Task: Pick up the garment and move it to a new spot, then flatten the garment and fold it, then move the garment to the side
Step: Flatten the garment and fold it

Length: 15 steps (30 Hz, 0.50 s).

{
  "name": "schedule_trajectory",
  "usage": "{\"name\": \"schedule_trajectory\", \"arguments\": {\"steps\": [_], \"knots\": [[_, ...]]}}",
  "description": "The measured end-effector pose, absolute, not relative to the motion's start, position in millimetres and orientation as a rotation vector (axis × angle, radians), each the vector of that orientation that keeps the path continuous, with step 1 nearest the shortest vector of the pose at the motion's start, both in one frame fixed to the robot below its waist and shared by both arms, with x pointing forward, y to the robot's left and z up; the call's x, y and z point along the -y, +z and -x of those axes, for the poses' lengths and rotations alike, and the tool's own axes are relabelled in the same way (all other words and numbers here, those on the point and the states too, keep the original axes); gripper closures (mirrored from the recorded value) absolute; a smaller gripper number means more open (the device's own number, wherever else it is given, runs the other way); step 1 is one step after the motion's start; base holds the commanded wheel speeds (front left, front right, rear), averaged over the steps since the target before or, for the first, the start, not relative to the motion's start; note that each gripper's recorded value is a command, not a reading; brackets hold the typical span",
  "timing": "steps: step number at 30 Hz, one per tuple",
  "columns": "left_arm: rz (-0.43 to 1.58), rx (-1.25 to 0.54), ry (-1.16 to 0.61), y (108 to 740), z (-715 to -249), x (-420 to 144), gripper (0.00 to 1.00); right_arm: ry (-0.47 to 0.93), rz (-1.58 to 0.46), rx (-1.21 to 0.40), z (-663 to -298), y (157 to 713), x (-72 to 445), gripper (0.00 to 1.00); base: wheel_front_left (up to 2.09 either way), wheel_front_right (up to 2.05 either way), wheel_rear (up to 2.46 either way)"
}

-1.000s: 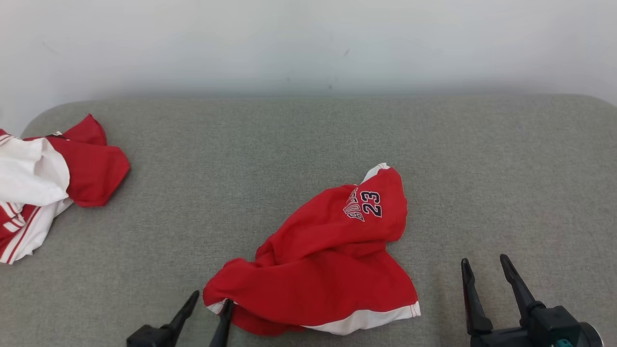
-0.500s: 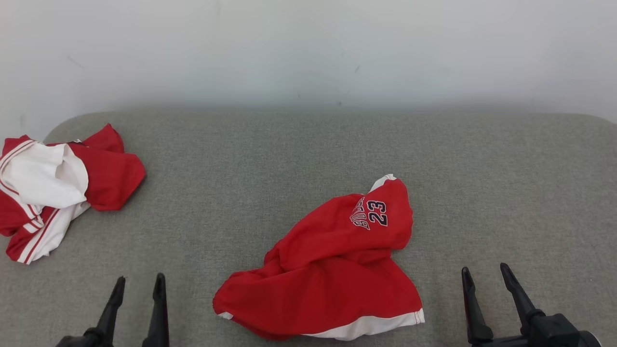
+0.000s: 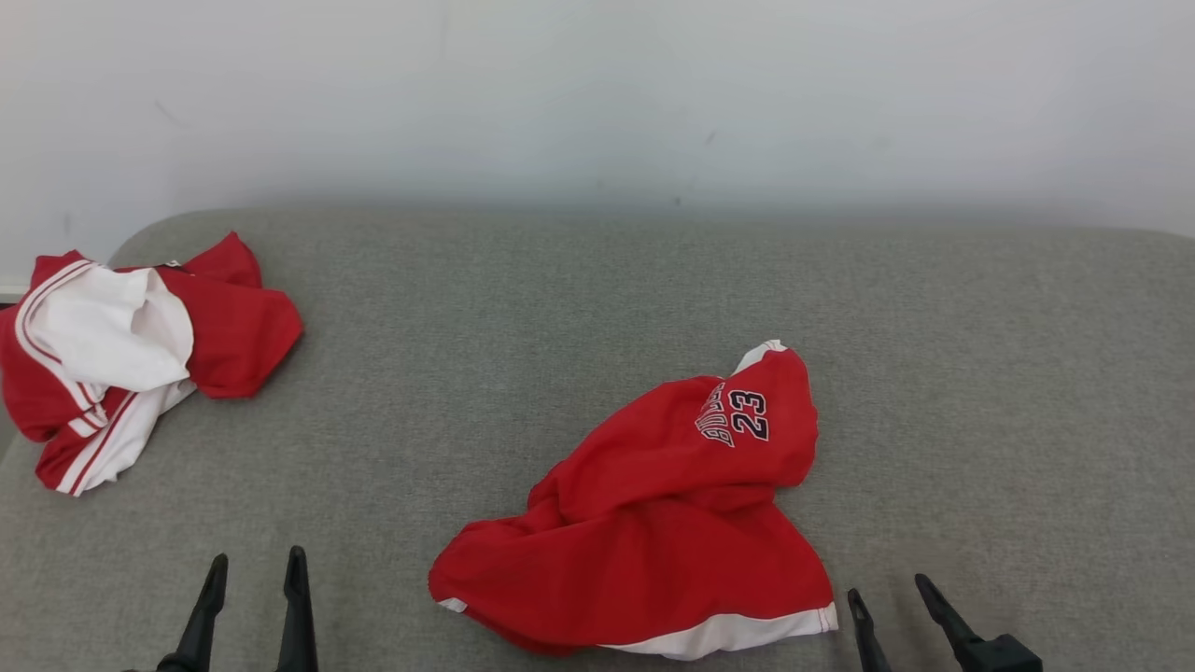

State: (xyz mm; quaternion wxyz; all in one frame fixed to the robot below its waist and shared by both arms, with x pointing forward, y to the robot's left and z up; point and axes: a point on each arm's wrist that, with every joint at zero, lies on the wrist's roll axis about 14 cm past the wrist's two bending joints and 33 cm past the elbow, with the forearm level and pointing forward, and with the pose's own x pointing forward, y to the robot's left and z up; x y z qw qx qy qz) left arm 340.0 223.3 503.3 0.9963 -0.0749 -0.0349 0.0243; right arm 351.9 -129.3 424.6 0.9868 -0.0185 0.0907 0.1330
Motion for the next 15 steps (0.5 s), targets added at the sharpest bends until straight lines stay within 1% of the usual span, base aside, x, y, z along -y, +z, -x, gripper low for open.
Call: {"name": "schedule_trajectory", "arguments": {"steps": [9, 10, 12, 15], "knots": [[0.154, 0.074, 0.054, 502.4, -341.3, -222.7, 0.0, 0.374, 0.072, -0.345, -360.5, 380.8, 104.2, 0.0, 0.0, 0.0, 0.0], [0.155, 0.073, 0.056, 502.0, -341.4, -223.6, 0.0, 0.386, 0.073, -0.367, -359.5, 375.5, 100.8, 0.28, 0.0, 0.0, 0.0], [0.151, 0.069, 0.059, 500.5, -341.6, -224.4, 0.0, 0.398, 0.064, -0.387, -360.8, 370.7, 95.6, 1.0, 0.0, 0.0, 0.0], [0.151, 0.056, 0.05, 496.3, -341.9, -221.4, 0.0, 0.383, 0.048, -0.386, -370.2, 373.2, 98.0, 1.0, 0.0, 0.0, 0.0]]}}
